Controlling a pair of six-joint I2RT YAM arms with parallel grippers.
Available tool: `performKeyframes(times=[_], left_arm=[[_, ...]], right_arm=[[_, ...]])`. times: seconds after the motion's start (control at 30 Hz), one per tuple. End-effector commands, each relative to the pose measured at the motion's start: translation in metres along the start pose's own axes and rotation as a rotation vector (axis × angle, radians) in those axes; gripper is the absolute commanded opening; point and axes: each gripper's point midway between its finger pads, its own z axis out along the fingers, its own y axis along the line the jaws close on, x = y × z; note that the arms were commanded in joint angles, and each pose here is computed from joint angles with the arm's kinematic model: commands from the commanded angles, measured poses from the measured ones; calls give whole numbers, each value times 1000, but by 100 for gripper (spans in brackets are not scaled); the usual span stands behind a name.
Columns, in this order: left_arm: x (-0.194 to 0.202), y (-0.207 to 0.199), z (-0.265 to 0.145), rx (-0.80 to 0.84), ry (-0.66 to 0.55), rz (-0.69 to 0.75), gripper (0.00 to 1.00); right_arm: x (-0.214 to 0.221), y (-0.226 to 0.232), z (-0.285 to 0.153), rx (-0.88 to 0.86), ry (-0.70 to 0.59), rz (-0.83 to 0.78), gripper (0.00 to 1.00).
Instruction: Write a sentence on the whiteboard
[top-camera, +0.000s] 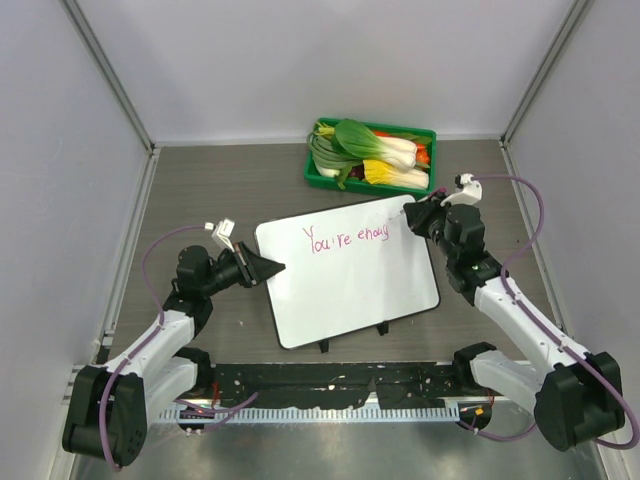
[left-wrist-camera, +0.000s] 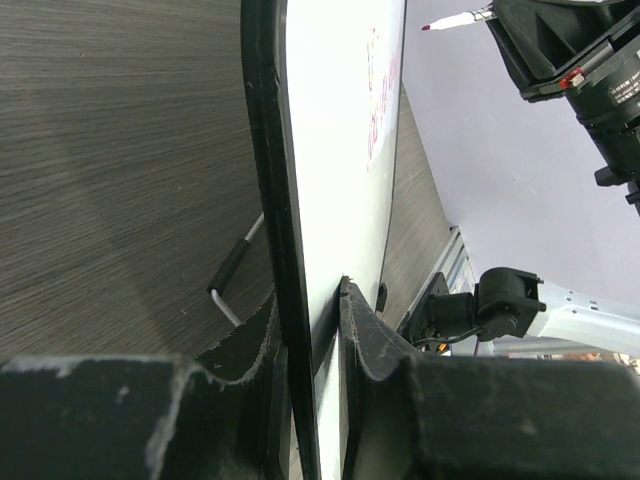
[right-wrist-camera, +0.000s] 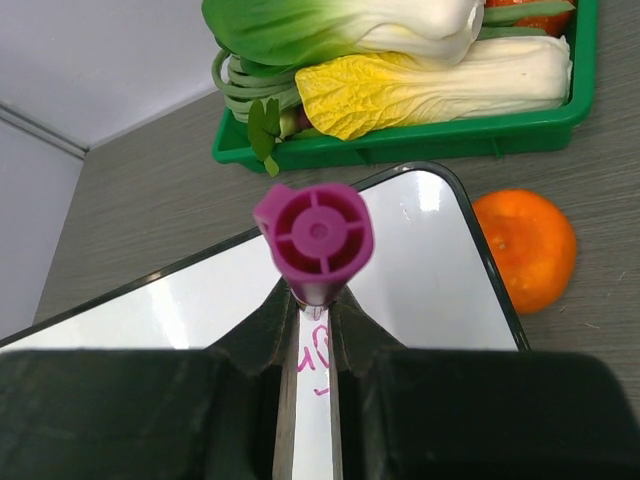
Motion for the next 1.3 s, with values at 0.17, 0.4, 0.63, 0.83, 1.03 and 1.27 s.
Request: performKeyframes(times=[0.17,0.4,0.63,0.83,1.03,1.27], left_arm=[[6,46,-3,-176,-5,130,0],[5,45,-3,-176,-7,132,0],[5,45,-3,-176,-7,131,0],[5,44,-3,-174,-7,133,0],[6,44,-3,-174,-5,132,0],[5,45,-3,-175,-6,132,0]], right_arm=[[-32,12,14,-10,-98,3,1],[-32,9,21,0,-101,10,1],[-26,4,29,19,-89,19,1],[-16,1,28,19,-61,19,1],[-1,-7,22,26,-26,14,1],[4,-11,11,28,-12,6,1]])
